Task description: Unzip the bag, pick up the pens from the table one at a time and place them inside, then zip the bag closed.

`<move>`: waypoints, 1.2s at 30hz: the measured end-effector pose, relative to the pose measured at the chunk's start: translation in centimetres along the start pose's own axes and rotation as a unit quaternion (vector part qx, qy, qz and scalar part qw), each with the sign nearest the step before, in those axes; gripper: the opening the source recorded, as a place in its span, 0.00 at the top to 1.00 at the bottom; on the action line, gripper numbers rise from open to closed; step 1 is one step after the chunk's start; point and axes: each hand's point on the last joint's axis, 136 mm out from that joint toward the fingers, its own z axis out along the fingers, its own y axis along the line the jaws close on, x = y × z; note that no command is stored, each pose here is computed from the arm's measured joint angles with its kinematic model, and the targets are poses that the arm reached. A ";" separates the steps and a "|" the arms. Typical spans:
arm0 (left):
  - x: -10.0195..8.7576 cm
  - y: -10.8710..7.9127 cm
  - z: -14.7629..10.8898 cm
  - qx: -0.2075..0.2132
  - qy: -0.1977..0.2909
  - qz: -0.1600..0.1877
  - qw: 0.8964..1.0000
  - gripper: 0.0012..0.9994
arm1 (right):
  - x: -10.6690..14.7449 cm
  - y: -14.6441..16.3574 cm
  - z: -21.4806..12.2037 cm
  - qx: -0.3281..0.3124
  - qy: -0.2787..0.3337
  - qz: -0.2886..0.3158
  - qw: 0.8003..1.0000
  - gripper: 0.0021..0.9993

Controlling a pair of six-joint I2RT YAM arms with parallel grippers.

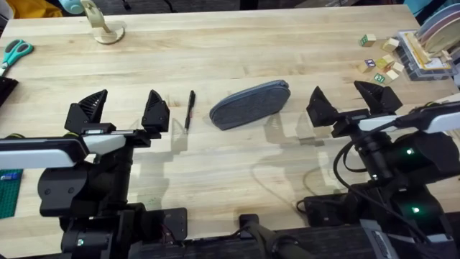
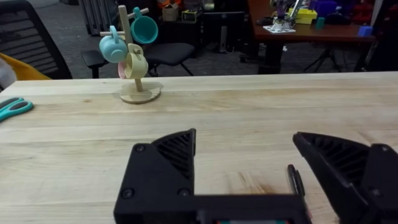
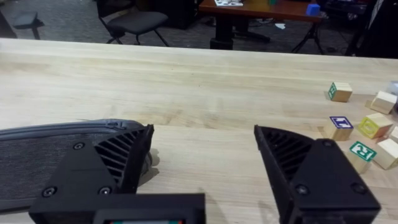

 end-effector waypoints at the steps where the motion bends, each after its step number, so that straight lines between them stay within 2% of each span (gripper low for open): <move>1: 0.0 0.0 0.0 0.000 0.000 0.000 1.000 0.02 | 0.0 0.0 0.0 0.000 0.000 0.000 1.000 0.00; 26: -0.1 0.0 0.0 0.000 -0.001 0.007 1.000 0.01 | 0.0 0.0 0.0 0.000 0.000 -0.016 1.000 0.00; 30: 0.0 0.0 -0.1 0.000 0.010 0.015 1.000 0.01 | 0.0 0.0 -0.3 -0.001 0.017 -0.017 1.000 0.00; 33: -1.5 0.0 -0.6 0.000 0.016 0.030 0.999 0.01 | -0.4 0.2 -0.9 -0.005 0.043 -0.015 0.999 0.00; 36: -4.8 0.0 -1.3 0.000 0.009 0.051 0.999 0.01 | -3.0 0.2 -1.7 -0.006 0.040 -0.013 0.999 0.00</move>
